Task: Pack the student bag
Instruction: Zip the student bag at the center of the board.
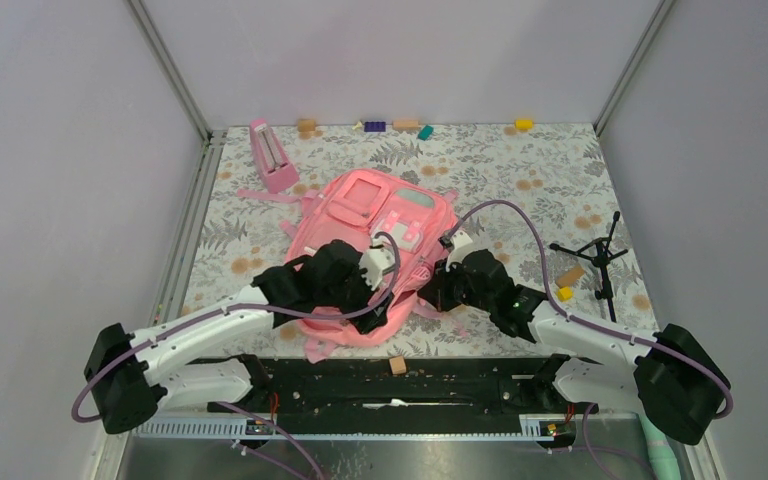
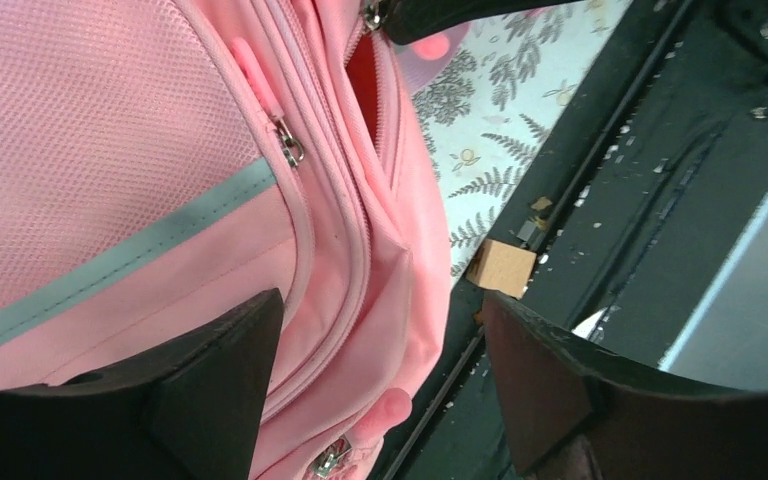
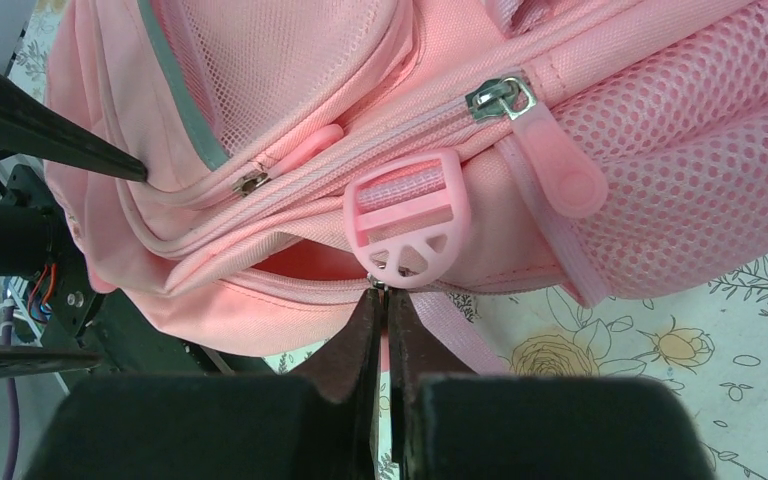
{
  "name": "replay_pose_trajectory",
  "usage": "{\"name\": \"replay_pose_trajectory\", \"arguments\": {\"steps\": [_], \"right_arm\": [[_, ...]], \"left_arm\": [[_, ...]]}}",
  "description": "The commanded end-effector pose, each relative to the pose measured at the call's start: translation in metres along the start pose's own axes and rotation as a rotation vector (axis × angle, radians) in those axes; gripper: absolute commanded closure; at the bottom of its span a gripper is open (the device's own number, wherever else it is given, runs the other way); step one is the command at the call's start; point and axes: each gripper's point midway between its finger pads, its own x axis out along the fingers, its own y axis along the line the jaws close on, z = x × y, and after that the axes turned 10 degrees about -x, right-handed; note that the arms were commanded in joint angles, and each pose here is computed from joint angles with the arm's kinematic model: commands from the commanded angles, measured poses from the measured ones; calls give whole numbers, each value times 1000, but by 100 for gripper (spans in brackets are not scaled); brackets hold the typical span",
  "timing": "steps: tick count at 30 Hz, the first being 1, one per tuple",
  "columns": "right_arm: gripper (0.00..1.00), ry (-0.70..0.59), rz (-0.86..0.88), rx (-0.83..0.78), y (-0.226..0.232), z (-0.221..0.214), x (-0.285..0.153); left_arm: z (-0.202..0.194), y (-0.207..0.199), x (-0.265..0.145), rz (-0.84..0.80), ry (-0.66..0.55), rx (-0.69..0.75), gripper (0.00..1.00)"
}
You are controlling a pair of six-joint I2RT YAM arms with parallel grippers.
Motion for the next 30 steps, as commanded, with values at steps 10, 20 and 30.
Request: {"name": "replay_pose_trajectory", "arguments": {"steps": [10,20,30], "right_arm": [[100,-101,42,-35,8,30,-4],[100,-73,123,-64,21,23,-6],[100,-65,144,-24,45,18,-3]], "left_arm": [[16,37,9,394,-10,140,39],[12,43,10,471,-7,152,53],[17,7,27,263,-51,92,100]]}}
